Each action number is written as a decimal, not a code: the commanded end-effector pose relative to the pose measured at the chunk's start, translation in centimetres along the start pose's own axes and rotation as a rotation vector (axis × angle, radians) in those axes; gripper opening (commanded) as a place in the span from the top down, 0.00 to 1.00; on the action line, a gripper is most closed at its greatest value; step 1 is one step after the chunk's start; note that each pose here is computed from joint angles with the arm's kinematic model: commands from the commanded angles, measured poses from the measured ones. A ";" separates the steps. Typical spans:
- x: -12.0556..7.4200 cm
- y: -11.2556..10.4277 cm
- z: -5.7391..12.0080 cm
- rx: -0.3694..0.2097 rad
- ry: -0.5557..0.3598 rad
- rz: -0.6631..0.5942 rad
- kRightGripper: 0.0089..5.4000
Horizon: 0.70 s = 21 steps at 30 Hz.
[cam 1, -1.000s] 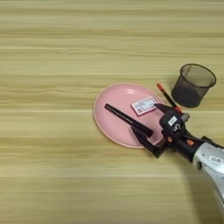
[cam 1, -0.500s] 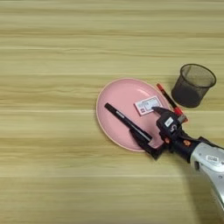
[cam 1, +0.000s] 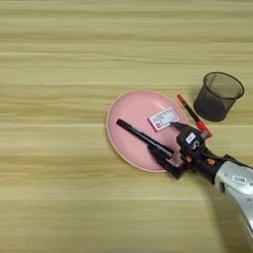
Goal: Move the objects on the table
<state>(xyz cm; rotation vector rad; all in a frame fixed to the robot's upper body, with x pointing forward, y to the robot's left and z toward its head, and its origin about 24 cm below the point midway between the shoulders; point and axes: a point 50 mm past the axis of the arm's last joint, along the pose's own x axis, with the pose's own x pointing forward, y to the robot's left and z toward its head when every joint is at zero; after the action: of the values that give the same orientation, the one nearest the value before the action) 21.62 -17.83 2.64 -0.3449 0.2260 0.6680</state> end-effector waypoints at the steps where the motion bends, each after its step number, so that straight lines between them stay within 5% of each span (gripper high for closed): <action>1: -0.1 -1.0 1.2 -0.065 -0.027 -0.021 0.20; 21: -0.2 -1.1 1.0 -0.077 -0.015 -0.008 0.58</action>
<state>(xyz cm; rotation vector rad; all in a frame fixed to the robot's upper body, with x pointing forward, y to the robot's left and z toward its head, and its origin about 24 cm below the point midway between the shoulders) 21.47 -17.94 2.47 -0.3586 0.2416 0.6889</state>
